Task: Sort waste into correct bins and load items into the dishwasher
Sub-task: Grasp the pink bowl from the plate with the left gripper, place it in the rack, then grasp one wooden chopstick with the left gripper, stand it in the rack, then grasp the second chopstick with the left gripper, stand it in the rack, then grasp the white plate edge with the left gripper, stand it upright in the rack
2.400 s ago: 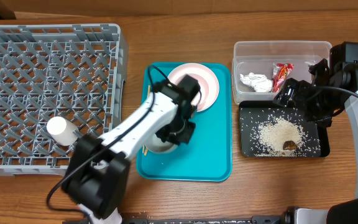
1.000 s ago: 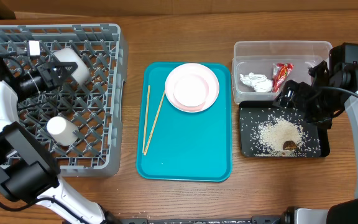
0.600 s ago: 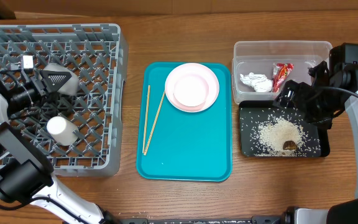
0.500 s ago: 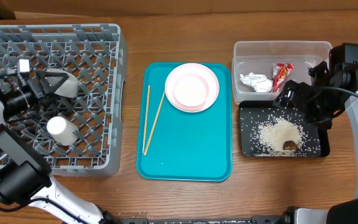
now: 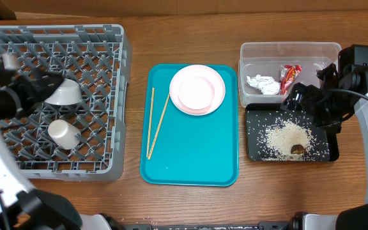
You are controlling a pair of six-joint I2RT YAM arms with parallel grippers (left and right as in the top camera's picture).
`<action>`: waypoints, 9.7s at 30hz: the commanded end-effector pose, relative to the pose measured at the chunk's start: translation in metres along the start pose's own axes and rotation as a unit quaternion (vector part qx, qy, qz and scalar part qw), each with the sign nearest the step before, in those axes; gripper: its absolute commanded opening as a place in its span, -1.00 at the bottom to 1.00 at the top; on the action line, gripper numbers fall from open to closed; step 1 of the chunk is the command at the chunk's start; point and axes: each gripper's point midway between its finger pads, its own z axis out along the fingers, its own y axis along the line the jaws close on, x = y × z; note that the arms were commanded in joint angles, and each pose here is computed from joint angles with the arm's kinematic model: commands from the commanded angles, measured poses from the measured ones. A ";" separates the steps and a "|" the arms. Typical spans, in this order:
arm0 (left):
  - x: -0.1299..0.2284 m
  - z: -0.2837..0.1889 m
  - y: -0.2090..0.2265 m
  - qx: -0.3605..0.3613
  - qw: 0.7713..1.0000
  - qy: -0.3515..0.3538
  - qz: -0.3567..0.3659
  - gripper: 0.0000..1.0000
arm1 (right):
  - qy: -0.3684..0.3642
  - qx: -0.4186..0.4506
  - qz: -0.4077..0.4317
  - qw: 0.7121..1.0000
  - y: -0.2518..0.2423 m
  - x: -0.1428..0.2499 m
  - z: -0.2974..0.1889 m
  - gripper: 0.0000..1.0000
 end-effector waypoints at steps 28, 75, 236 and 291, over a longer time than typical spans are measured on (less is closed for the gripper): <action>0.225 0.326 -0.165 -0.069 0.864 0.224 0.446 -0.03 | -0.042 0.057 0.024 0.997 -0.018 -0.012 -0.013 1.00; -0.050 0.126 -0.018 0.378 0.925 0.029 0.035 -0.92 | -0.028 0.062 0.026 0.997 -0.020 -0.004 -0.013 1.00; 0.230 0.234 0.006 -0.355 0.848 0.381 0.101 -0.92 | -0.009 0.067 0.028 0.997 -0.022 0.005 -0.013 1.00; 0.272 0.320 -0.129 -0.163 0.817 0.304 0.462 0.43 | -0.009 0.067 0.028 0.997 -0.022 0.005 -0.013 1.00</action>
